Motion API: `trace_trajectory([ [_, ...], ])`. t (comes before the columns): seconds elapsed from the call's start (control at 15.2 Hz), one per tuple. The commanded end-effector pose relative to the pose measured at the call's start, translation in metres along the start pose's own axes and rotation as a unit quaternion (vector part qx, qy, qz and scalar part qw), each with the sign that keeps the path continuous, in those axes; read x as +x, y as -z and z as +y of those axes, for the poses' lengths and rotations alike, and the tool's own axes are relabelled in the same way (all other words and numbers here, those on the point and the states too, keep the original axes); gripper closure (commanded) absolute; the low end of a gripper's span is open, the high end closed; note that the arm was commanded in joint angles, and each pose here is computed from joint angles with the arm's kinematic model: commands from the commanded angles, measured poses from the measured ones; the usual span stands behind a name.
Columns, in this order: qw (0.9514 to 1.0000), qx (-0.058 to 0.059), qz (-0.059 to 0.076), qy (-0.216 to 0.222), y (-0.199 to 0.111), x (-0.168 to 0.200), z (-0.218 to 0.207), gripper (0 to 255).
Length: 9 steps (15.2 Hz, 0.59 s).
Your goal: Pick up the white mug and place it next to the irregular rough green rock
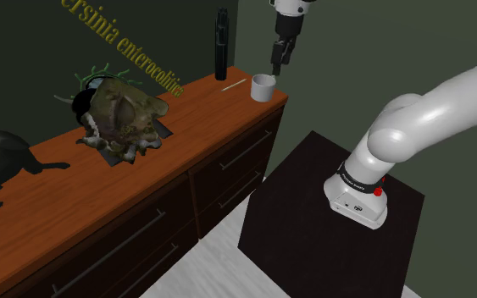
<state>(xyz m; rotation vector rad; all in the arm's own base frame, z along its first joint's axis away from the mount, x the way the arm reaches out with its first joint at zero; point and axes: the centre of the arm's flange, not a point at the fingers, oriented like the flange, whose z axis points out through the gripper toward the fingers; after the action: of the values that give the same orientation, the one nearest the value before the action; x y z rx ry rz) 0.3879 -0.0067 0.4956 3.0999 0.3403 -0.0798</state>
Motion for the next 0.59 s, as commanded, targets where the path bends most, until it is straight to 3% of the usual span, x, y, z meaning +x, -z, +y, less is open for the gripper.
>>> trace_trajectory([
  [0.0, 1.0, -0.003, 0.001, 0.0, -0.018, 0.015, 0.015, 0],
  [0.53, 0.9999, -0.013, 0.002, 0.002, -0.086, 0.08, 0.06, 0],
])
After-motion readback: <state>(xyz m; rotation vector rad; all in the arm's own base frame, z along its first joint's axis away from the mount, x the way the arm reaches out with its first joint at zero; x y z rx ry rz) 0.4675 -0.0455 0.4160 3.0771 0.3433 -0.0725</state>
